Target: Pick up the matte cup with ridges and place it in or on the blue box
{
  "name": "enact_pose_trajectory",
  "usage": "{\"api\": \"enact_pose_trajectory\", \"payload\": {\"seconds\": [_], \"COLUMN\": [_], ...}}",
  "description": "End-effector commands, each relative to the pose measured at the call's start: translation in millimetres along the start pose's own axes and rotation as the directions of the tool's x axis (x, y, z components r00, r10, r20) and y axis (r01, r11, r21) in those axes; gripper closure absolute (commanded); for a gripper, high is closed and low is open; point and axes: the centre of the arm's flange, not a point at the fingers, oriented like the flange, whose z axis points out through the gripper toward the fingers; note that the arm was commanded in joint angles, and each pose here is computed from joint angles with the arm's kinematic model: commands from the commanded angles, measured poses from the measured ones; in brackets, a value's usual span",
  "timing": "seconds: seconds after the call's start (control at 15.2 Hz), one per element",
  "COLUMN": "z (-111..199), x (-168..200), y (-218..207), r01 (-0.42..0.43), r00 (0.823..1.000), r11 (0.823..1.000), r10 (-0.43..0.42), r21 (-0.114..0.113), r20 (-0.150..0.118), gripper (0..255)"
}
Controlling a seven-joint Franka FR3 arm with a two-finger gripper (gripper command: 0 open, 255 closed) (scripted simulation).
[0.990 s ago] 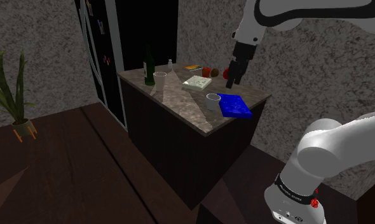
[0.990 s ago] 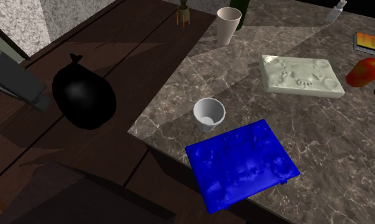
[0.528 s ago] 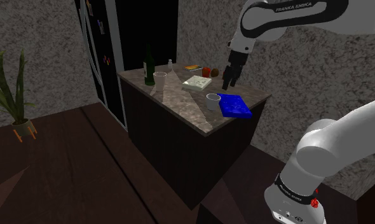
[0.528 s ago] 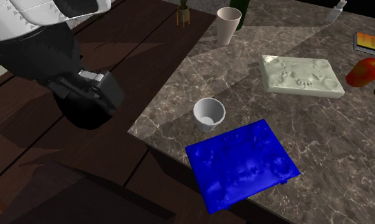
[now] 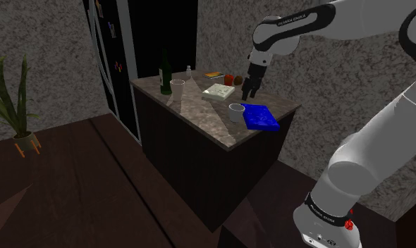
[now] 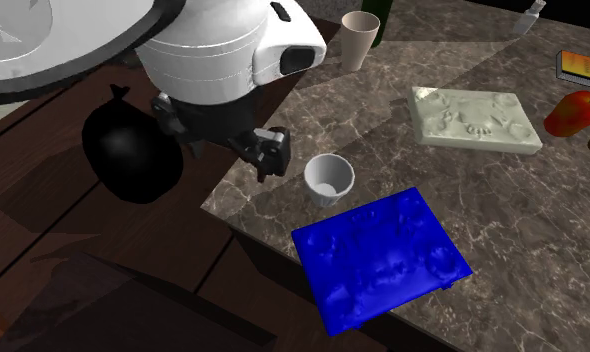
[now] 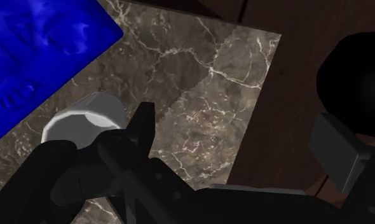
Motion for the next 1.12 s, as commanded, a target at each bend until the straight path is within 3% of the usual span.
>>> {"api": "enact_pose_trajectory", "payload": {"seconds": [0.0,1.06], "z": [10.7,93.4], "x": [12.2,103.9], "y": [24.9,196.6], "r01": [-0.003,-0.034], "r00": [1.0,0.999], "r11": [1.0,0.998], "r10": [0.003,0.034], "r21": [0.005,0.051], "r20": [0.001,0.011], "gripper": [0,0]}}
